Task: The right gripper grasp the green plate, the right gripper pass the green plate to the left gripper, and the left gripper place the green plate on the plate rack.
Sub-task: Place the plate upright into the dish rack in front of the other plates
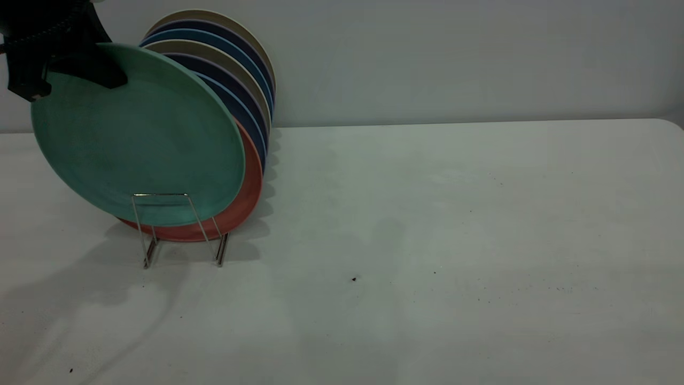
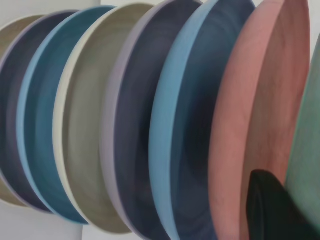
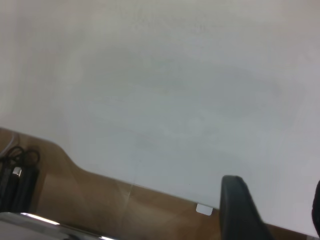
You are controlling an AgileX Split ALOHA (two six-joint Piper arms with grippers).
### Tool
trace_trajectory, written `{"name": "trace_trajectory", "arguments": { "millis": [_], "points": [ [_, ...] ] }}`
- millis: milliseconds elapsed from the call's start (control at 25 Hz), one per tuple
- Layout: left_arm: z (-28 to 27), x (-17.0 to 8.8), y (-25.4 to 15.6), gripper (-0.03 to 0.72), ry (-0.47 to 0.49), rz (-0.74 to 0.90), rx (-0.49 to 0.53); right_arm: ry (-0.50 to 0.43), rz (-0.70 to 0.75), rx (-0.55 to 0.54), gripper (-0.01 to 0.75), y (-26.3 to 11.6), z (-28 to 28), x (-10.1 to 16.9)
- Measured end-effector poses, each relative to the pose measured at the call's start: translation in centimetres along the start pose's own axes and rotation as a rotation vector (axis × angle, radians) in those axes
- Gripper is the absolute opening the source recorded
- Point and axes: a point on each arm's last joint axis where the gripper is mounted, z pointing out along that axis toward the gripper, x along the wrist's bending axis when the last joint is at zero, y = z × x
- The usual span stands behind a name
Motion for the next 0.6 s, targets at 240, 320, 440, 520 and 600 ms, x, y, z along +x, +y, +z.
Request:
{"name": "trace_trajectory", "arguments": {
  "millis": [240, 320, 440, 520, 600],
  "points": [
    [0.01, -0.20, 0.04, 0.249, -0.020, -0.003, -0.005, 0.000, 0.000, 0.000, 0.371, 0.00, 0.00, 0.00],
    [0.01, -0.20, 0.04, 0.305, -0.020, -0.017, -0.005, 0.000, 0.001, 0.000, 0.371, 0.00, 0.00, 0.00],
    [0.01, -0.20, 0.04, 0.375, -0.020, -0.045, -0.005, 0.000, 0.001, 0.000, 0.371, 0.00, 0.00, 0.00],
    [0.01, -0.19, 0.04, 0.411, -0.019, -0.059, -0.004, 0.000, 0.001, 0.000, 0.371, 0.00, 0.00, 0.00],
    [-0.12, -0.16, 0.08, 0.431, -0.015, -0.072, -0.005, 0.000, 0.001, 0.000, 0.371, 0.00, 0.00, 0.00]
  ]
}}
